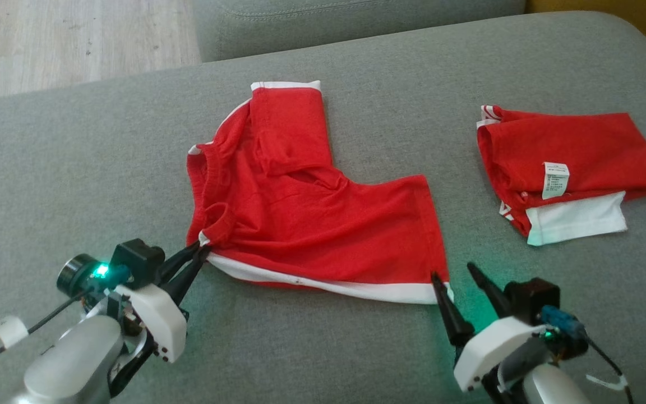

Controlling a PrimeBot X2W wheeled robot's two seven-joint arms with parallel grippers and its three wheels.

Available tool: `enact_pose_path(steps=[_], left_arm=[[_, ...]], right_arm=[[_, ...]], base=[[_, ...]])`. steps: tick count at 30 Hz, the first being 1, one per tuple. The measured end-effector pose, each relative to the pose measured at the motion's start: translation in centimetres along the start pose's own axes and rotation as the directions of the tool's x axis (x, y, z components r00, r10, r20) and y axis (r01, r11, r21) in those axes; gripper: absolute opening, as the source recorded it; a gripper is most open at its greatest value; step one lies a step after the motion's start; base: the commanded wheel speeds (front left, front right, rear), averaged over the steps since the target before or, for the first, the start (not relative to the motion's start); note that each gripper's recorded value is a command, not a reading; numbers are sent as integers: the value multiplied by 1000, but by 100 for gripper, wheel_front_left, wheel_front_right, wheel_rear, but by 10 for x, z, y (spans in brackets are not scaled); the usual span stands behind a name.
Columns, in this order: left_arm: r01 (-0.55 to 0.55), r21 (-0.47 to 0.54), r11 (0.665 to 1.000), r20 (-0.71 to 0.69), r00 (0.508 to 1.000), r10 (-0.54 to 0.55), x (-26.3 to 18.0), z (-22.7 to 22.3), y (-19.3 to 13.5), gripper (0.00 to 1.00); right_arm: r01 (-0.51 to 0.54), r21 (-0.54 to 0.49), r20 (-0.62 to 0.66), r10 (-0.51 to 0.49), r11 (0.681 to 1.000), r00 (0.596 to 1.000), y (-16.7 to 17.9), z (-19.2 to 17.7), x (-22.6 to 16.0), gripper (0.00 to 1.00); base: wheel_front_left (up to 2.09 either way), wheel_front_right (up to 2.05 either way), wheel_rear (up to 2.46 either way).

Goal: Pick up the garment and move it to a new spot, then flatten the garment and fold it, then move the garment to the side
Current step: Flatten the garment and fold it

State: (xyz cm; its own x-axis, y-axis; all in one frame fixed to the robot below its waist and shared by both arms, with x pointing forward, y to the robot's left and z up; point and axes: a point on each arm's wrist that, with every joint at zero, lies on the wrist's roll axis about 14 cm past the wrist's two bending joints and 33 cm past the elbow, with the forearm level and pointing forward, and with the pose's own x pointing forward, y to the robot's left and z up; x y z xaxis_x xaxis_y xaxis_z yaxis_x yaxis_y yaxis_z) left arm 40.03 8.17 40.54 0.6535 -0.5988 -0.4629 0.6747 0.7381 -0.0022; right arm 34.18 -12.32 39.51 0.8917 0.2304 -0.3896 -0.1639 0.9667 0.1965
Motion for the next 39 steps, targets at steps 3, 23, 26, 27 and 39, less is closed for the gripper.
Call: enact_pose_path(steps=[3, 23, 26, 27, 39], left_arm=[[-1, -1, 1000, 9, 1000, 1, -1, 0, -1, 0], [-9, -3, 1000, 27, 1000, 9, -8, 0, -4, 0], [-10, -2, 1000, 26, 1000, 10, -8, 0, -4, 0], [-11, -1, 1000, 26, 1000, 11, -8, 0, -4, 0], [-43, -27, 999, 132, 990, 46, -10, 25, 2, 0]], right_arm=[[-5, 15, -77, 6, 1000, 997, 1, -18, -4, 100], [-76, 79, -188, 89, 994, 978, 27, -39, -5, 55], [-79, 71, -174, 91, 994, 981, 26, -38, -5, 0], [-79, 70, -165, 90, 994, 982, 26, -36, -5, 0], [-90, 10, 109, 89, 996, 990, 18, 39, 4, 0]], base=[[0, 0, 0], [0, 0, 0], [0, 0, 0], [0, 0, 0], [0, 0, 0]])
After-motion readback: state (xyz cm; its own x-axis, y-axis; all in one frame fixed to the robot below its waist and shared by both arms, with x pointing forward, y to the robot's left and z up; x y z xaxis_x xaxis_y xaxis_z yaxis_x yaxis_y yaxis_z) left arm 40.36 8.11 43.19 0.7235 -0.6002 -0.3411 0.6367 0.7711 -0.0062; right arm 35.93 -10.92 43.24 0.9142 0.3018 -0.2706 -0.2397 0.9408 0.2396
